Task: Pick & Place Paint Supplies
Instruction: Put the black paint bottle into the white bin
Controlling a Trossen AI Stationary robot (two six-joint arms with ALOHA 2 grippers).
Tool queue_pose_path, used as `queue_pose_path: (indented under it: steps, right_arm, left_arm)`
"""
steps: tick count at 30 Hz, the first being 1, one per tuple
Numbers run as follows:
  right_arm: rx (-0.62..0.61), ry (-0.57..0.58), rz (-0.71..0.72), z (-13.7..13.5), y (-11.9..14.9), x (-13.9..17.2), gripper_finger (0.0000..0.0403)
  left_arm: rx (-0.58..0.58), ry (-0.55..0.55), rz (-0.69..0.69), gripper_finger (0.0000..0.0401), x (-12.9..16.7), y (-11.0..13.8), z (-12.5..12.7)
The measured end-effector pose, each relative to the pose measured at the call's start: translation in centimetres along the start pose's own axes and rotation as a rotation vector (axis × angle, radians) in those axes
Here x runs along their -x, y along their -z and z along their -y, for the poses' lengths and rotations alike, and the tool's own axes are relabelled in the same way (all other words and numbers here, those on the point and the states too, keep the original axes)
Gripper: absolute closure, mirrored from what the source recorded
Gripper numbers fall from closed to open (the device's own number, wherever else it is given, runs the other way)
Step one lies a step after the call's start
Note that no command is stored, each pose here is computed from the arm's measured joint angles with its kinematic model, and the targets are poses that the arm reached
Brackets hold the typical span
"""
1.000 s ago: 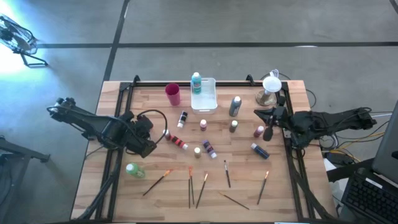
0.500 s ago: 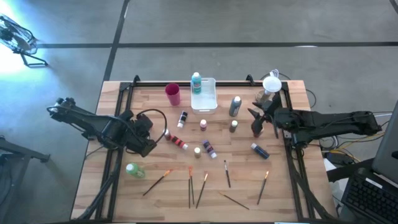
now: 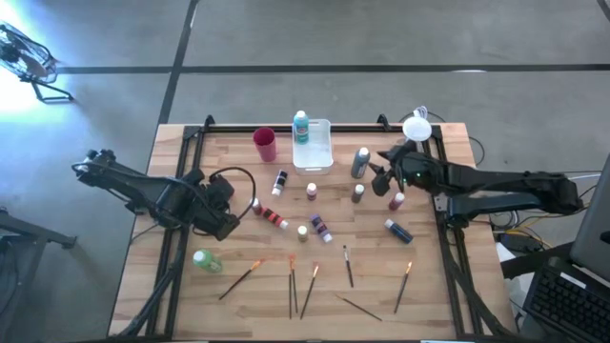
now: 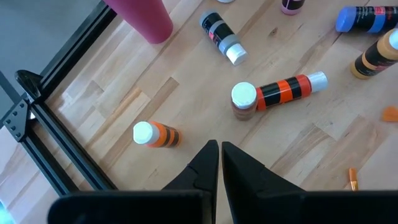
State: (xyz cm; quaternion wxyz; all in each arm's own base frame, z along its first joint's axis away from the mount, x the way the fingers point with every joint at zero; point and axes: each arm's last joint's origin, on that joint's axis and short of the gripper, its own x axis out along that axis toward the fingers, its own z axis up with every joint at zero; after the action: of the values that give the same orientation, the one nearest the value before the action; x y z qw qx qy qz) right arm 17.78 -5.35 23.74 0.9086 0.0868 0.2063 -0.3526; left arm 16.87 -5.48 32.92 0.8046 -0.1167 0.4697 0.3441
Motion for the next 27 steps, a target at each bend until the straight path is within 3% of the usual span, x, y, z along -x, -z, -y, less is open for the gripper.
queue_pose_path:
  steps: [7, 27]
  right_arm:
    - [0.016, -0.014, -0.009, -0.3, 0.0, -1.7, 0.0185]
    - [-0.002, 0.085, -0.019, 0.6, 0.5, -5.8, 0.0176]
  left_arm:
    - [0.002, 0.005, -0.002, 0.0375, 0.0, 0.0, 0.0]
    - [0.000, 0.006, -0.003, 0.0375, 0.0, 0.0, 0.1]
